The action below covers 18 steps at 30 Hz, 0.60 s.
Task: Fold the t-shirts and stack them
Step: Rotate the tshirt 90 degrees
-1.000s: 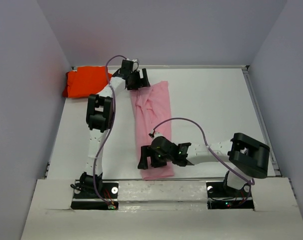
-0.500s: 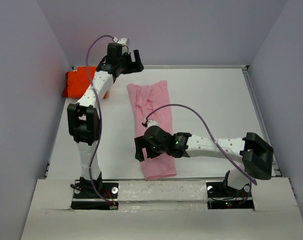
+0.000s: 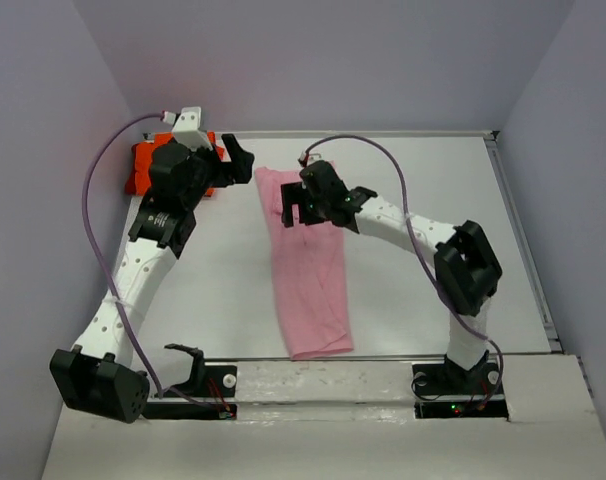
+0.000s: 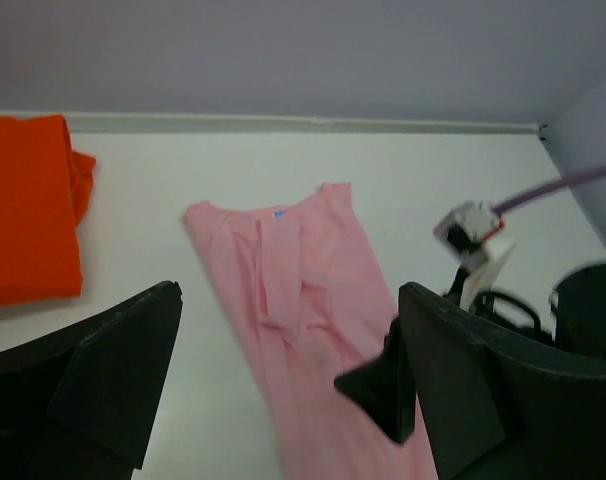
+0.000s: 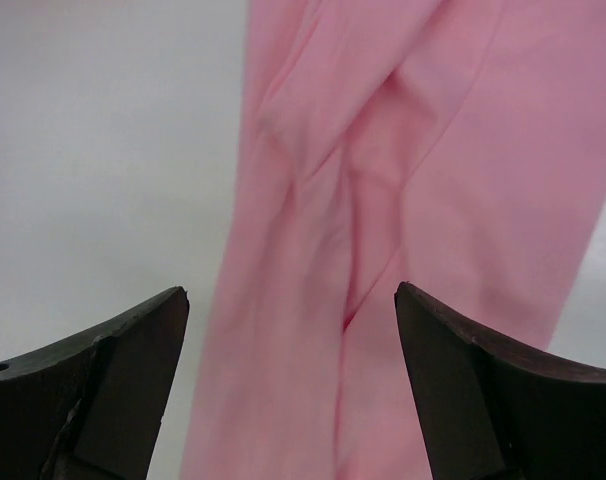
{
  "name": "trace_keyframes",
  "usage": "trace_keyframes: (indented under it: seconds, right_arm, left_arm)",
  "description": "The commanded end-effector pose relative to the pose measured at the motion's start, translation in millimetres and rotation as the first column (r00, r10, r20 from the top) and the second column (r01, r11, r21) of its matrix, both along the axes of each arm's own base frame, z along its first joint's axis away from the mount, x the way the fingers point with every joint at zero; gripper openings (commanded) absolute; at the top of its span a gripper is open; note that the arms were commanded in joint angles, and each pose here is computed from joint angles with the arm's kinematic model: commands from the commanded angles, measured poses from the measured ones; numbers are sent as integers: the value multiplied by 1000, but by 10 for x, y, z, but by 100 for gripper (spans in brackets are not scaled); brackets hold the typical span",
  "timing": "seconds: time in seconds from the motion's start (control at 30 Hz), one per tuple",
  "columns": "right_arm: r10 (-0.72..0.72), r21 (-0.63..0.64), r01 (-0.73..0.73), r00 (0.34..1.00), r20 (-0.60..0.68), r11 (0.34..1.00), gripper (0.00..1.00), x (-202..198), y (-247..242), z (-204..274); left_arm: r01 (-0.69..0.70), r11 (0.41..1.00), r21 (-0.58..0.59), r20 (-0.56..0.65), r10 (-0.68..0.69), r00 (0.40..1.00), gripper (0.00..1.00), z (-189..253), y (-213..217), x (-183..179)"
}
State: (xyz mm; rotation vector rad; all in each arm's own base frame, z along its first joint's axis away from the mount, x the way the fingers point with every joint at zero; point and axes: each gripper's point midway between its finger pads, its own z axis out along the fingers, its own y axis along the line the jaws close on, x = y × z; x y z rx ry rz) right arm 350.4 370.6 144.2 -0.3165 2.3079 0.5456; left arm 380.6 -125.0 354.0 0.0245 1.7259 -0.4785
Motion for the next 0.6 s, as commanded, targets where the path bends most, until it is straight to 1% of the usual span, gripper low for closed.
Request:
trace_keyframes:
  seconds: [0.0,0.03,0.1,0.13,0.17,0.23,0.27,0.3,0.37,0.4,0.5,0.57]
  right_arm:
    - [6,0,-6,998,63,1000,89,777,30,-12]
    - [0,21,-3,993,115,1000,89,1042,51,178]
    - [19,17,-21,994,111,1000,89,1256,97,85]
    - [39,-17,-38,995,90,999,89,1376,131,-211]
    - [50,11,-52,991,126,999,89,1542,175,-88]
    - [72,6,-73,989,126,997,89,1688,215,-243]
    - [89,-2,-89,991,103,996,89,1751,210,-471]
    - [108,19,-111,986,125,994,89,1806,292,-436]
    - [131,45,-137,985,112,990,89,1848,346,-533]
    - [147,56,-153,984,96,987,89,1840,389,-654]
    - [189,151,-204,976,109,967,89,1804,566,-626]
    - [189,187,-201,979,81,962,89,1766,607,-678]
  left_arm:
    - [-66,997,36,66,63,996,99,-132,130,-81]
    - [-66,997,38,70,63,996,99,-154,119,-109]
    - [-68,996,49,66,65,996,99,-240,108,-99]
    - [-57,997,47,47,55,997,99,-297,80,-80]
    - [-42,998,43,31,41,999,99,-374,54,-63]
    - [20,1000,23,-32,-19,999,99,-538,-53,-6]
    - [18,1000,24,-46,-17,999,99,-552,-46,11]
    - [27,999,21,-48,-26,998,99,-575,-60,14]
    - [25,1000,10,-50,-25,998,99,-591,-39,18]
    - [23,1000,12,-45,-22,999,99,-581,-25,15]
    - [1,1000,30,-33,0,999,99,-551,31,12]
    - [-12,999,41,-35,14,999,99,-554,63,21]
